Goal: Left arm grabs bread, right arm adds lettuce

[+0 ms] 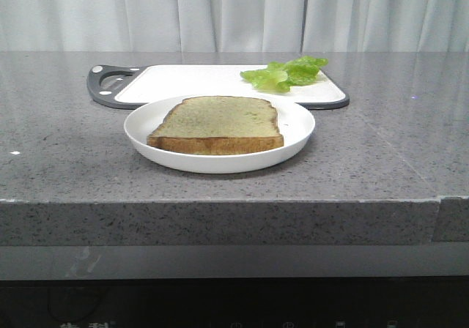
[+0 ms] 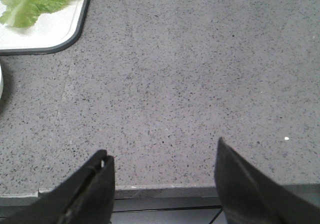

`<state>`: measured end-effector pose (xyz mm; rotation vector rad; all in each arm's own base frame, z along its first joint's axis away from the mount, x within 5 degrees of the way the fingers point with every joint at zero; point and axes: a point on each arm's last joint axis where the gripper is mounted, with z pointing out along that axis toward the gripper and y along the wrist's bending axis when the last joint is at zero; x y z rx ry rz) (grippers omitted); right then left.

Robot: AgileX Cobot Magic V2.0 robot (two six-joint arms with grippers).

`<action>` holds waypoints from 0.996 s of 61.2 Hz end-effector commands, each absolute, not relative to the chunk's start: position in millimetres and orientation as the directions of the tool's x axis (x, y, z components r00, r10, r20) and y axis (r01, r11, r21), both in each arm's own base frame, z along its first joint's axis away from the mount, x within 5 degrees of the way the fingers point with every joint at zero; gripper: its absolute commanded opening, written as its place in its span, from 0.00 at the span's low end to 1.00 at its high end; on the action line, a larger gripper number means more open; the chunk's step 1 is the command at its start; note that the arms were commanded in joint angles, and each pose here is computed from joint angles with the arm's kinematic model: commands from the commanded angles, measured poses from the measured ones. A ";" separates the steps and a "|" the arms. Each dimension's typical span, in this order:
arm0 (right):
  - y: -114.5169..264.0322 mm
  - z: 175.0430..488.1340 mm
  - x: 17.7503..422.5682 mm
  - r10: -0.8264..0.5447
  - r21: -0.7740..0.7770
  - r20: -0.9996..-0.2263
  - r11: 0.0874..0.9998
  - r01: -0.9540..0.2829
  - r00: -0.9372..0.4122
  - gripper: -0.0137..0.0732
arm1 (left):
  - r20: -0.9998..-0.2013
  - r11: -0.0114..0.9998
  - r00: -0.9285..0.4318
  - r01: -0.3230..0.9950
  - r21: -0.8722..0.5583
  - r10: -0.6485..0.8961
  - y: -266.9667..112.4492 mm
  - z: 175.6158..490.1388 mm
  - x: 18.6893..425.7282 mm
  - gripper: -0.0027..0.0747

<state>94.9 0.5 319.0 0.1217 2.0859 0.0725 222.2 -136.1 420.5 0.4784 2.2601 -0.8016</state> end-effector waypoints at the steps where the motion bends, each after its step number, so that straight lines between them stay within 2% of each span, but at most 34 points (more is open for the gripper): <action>1: -0.4 331.8 99.1 0.109 0.096 -0.902 0.994 0.053 -0.418 0.69 | -0.783 0.738 -0.622 0.541 -0.404 0.027 -120.7 447.2 205.1 0.01; 17: -0.3 331.8 99.1 0.111 0.098 -0.901 0.994 0.053 -0.418 0.69 | -0.767 0.834 -0.636 0.374 -0.405 -0.088 -70.9 424.9 189.0 0.01; 29: -0.4 333.0 99.6 0.108 0.095 -0.908 0.994 0.051 -0.405 0.69 | -0.781 0.880 -0.610 0.290 -0.377 -0.133 -47.4 405.7 157.0 0.01; 42: -0.4 335.0 100.5 0.107 0.095 -0.917 0.994 0.049 -0.384 0.69 | -0.827 0.918 -0.552 0.264 -0.295 -0.107 -36.5 395.9 122.5 0.01; 53: 0.9 340.1 104.3 0.125 0.119 -0.932 0.992 0.037 -0.341 0.69 | -0.843 0.920 -0.528 0.270 -0.283 -0.104 -35.8 398.6 114.2 0.01; 61: 4.6 348.1 120.8 0.131 0.135 -0.903 0.991 0.018 -0.408 0.69 | -0.842 0.920 -0.529 0.270 -0.283 -0.104 -35.8 398.1 114.3 0.01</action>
